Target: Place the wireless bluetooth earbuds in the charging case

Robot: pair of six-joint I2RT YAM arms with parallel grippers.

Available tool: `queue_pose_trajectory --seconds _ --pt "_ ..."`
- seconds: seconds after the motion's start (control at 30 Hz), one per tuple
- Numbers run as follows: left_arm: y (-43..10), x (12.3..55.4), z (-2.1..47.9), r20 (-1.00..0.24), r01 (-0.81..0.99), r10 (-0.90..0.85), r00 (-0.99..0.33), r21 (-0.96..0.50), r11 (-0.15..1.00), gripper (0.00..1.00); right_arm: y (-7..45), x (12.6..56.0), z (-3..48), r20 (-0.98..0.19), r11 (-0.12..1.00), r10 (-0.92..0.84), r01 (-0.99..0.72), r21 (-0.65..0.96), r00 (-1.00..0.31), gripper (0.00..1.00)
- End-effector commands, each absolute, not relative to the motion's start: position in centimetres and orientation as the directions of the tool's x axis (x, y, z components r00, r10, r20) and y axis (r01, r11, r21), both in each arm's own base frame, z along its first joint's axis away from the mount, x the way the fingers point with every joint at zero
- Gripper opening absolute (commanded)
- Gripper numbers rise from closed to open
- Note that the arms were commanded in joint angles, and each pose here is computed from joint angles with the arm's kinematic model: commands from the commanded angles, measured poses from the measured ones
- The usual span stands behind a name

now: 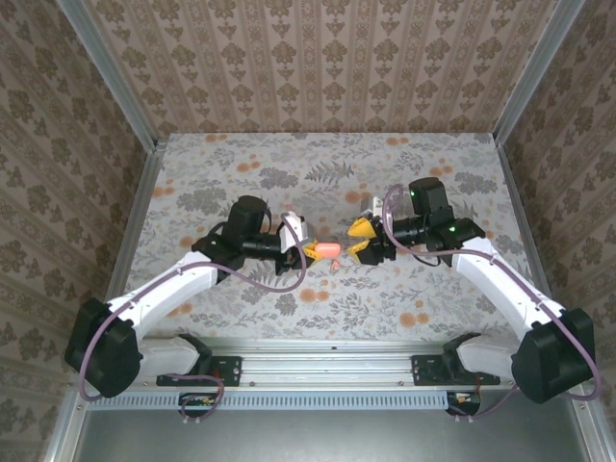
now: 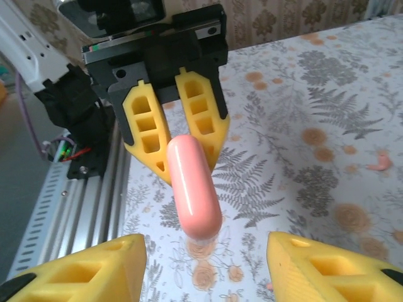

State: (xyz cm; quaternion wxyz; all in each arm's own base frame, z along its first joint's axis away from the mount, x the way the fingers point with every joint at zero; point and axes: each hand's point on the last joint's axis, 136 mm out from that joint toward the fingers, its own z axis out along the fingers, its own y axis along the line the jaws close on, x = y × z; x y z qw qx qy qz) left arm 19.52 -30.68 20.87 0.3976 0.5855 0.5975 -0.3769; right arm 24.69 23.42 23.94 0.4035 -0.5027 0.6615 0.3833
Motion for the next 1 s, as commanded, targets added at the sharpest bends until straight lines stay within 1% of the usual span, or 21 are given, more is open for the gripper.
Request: queue_pose_trajectory --seconds 0.0,0.2,0.5,0.63,0.73,0.8,0.97 --pt "-30.5 19.5 22.1 -0.909 0.997 0.411 0.065 0.080 0.020 0.17 23.4 25.0 24.1 -0.894 0.228 -0.421 -0.972 0.058 -0.152 0.56" --pt "-30.5 19.4 22.0 -0.910 0.997 0.410 0.065 0.078 0.016 0.17 25.3 24.6 24.0 -0.882 0.162 -0.456 -0.985 0.053 -0.123 0.57" --pt "-30.7 19.2 22.2 -0.913 0.997 0.402 0.068 0.079 0.012 0.17 27.7 23.9 22.7 -0.859 0.058 -0.508 -0.998 0.039 -0.063 0.56" --pt "-30.8 19.2 22.3 -0.916 0.997 0.395 0.067 0.078 0.012 0.17 28.2 23.9 22.8 -0.862 0.020 -0.507 -1.000 0.007 -0.017 0.51" --pt "-30.9 19.1 22.5 -0.921 0.997 0.384 0.068 0.077 0.009 0.17 28.1 23.7 21.7 -0.847 0.006 -0.530 -0.999 0.041 -0.038 0.45" --pt "-30.9 19.1 22.6 -0.922 0.997 0.383 0.066 0.075 0.009 0.17 28.1 23.7 21.7 -0.848 -0.001 -0.529 -0.999 0.034 -0.028 0.42" --pt "-30.9 19.0 22.8 -0.924 0.997 0.377 0.069 0.077 0.006 0.17 28.0 23.6 21.6 -0.843 -0.004 -0.537 -1.000 0.027 -0.021 0.41"
